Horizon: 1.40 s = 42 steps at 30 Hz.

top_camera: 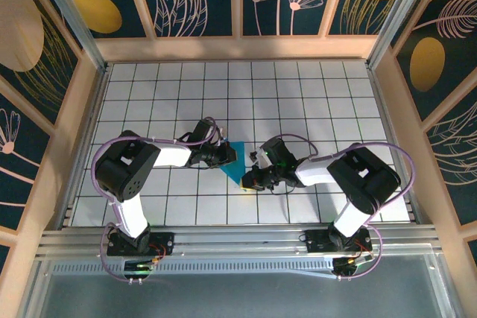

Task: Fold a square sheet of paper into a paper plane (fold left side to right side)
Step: Fourth fold the wing at the center of the table.

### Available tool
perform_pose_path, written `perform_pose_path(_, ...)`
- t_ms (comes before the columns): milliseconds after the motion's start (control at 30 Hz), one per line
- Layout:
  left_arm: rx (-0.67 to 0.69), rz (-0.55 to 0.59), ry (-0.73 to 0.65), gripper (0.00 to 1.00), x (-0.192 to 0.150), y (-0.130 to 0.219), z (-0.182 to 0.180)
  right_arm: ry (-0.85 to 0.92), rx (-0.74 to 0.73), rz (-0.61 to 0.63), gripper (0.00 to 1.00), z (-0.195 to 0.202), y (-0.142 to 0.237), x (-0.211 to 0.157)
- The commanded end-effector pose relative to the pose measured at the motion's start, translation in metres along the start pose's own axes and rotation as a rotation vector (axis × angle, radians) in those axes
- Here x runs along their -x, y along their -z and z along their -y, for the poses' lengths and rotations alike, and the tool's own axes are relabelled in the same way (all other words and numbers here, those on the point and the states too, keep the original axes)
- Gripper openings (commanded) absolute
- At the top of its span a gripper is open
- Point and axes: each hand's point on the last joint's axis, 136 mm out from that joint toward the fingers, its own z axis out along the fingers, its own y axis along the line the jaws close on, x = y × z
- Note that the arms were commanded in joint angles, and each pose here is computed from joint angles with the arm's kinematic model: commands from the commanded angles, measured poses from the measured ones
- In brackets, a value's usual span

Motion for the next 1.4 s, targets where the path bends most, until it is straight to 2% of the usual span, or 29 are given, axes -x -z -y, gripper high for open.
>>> perform_pose_path(0, 0.188, -0.026, 0.049, 0.09, -0.016, -0.003, -0.052, -0.006, -0.02, -0.001, 0.0, 0.005, -0.001, -0.007)
perform_pose_path(1367, 0.193, -0.024, 0.049, 0.09, -0.015, -0.003, -0.052, -0.028, -0.08, -0.029, 0.0, 0.023, -0.006, -0.016)
